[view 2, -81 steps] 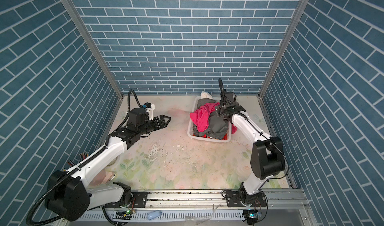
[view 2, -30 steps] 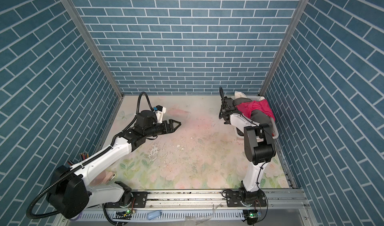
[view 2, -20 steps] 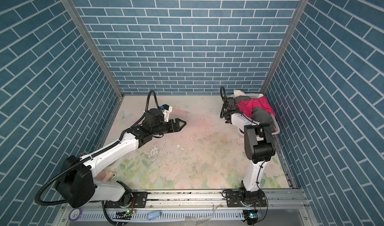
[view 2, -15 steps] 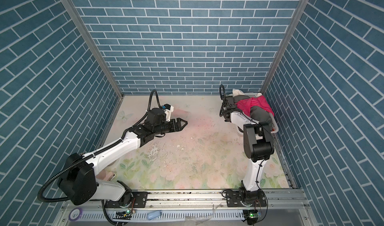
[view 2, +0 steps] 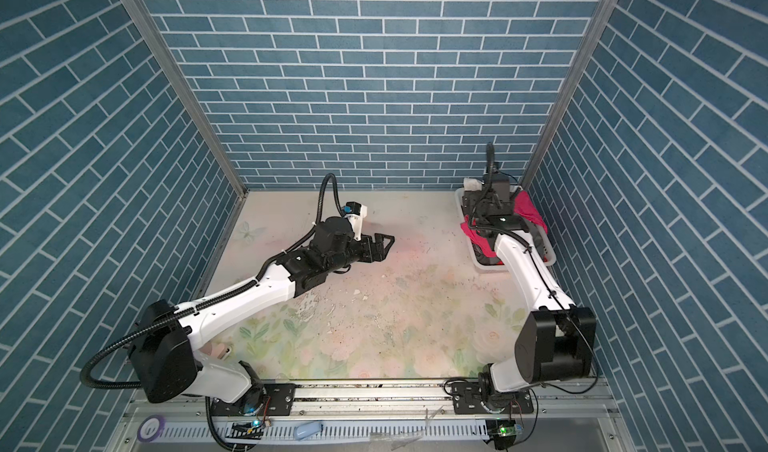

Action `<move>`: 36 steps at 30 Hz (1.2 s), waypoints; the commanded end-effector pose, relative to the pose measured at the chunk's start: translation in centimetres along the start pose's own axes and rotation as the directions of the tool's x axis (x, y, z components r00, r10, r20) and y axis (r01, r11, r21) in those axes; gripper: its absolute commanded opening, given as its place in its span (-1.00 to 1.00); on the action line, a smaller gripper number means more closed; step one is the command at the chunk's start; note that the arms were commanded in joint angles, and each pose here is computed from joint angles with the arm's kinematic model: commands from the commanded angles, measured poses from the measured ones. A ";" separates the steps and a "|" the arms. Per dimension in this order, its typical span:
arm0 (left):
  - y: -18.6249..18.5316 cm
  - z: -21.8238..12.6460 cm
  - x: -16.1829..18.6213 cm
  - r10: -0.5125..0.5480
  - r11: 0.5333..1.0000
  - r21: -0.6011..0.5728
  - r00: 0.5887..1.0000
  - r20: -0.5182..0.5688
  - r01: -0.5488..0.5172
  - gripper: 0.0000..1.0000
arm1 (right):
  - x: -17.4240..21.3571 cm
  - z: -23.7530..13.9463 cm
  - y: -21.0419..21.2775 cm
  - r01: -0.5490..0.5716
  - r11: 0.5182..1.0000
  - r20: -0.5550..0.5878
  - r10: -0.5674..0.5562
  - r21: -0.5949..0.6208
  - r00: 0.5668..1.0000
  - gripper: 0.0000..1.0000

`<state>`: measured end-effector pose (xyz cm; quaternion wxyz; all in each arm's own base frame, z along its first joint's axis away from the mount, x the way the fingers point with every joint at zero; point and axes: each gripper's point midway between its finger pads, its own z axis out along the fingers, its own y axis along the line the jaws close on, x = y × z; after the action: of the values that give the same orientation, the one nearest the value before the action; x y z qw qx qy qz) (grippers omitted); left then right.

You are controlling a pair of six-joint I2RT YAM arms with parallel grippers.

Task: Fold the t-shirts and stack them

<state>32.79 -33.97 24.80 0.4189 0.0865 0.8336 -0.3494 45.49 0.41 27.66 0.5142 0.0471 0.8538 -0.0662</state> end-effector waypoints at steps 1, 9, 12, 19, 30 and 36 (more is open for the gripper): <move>-1.4 1.4 0.1 0.049 0.999 -0.006 0.998 0.026 -0.049 0.76 | 6.7 1.8 0.1 -0.098 0.995 -0.194 0.091 -0.024 0.977 0.81; -2.4 3.6 3.1 0.066 0.998 0.009 0.995 -0.075 -0.066 0.76 | 11.2 3.6 -1.0 -0.149 0.988 -0.272 0.134 -0.035 0.953 0.44; -2.3 3.9 3.6 0.077 0.997 0.001 0.993 -0.085 -0.077 0.76 | 12.1 4.4 -1.1 -0.132 0.991 -0.295 0.117 -0.030 0.948 0.15; -1.5 4.2 2.0 0.176 0.980 -0.085 0.982 -0.066 -0.181 0.76 | 8.5 3.7 -1.3 -0.129 0.991 -0.243 0.115 -0.040 0.963 -1.00; -0.1 1.0 -5.7 0.162 0.967 -0.212 0.983 0.086 -0.141 0.76 | -12.4 -9.1 1.2 -0.086 0.930 0.272 0.192 -0.358 0.943 -1.00; 0.5 -1.2 -6.9 0.163 0.966 -0.222 0.977 0.136 -0.130 0.76 | -19.2 -14.8 2.9 0.027 0.868 0.450 0.229 -0.496 0.863 -1.00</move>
<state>36.93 -33.18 29.32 0.5038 0.0892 0.8254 -0.2387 42.91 3.05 47.16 0.6794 -0.0014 0.7241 0.1185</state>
